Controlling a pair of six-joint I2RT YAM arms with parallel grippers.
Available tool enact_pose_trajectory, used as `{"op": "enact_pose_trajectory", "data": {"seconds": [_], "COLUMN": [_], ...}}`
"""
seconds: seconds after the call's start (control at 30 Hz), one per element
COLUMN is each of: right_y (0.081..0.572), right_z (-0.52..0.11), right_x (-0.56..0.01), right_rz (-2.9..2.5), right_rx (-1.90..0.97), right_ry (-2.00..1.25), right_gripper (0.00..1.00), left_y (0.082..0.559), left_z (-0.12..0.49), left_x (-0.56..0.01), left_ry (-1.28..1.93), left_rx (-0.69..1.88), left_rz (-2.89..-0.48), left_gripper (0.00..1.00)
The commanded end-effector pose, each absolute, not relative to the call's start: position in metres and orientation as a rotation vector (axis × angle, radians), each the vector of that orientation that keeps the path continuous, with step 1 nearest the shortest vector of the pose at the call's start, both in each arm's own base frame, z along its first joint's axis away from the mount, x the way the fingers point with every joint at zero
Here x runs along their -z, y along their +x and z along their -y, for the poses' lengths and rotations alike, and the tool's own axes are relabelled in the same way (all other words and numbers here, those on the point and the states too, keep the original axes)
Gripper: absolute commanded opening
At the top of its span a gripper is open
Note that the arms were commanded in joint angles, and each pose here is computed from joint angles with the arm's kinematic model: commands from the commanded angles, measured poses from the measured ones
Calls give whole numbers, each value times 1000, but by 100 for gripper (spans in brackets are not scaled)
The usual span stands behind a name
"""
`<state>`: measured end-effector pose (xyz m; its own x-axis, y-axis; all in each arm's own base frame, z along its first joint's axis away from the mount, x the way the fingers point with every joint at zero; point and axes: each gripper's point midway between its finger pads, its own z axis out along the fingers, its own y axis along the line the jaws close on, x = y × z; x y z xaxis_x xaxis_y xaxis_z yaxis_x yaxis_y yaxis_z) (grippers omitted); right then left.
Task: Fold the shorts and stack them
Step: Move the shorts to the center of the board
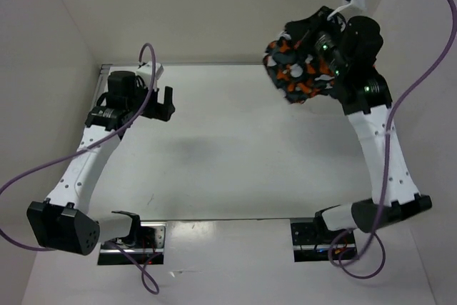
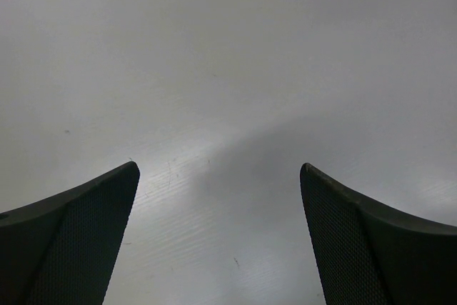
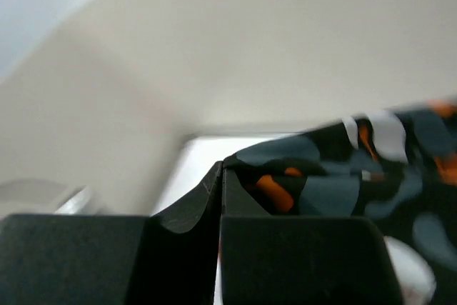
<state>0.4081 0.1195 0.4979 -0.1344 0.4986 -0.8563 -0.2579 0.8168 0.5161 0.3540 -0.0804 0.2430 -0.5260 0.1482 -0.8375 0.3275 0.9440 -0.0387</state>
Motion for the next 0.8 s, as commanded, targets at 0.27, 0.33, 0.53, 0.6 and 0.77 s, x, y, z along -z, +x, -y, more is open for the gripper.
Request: {"op": "enact_pose_trajectory", "data": {"seconds": [0.27,0.33,0.53,0.6,0.77], "right_y": [359,372,381,363,302], "right_z": [-210,-216,-213,-201,-202], "right_x": [-379,-345,-259,-273,-213], "right_rz": [-1832,-1951,-2191,-2131,-2281], "right_rx": [-899,-882,-795,-786,-759], "right_ry": [12,-21,67,103,99], "right_gripper": [19,52,67,59,66], "left_y": [366,366,343,329,273], "left_z": [31,30,54,56,74], "left_x": [-340,-339,-303,-282,-205], "left_ry": [215,218,301,300,337], "left_rx": [172,185,336,356,508], "left_rz": [-1899,-1889,-1937,-1978,-2073], "left_gripper": [100,100,100,97,81]}}
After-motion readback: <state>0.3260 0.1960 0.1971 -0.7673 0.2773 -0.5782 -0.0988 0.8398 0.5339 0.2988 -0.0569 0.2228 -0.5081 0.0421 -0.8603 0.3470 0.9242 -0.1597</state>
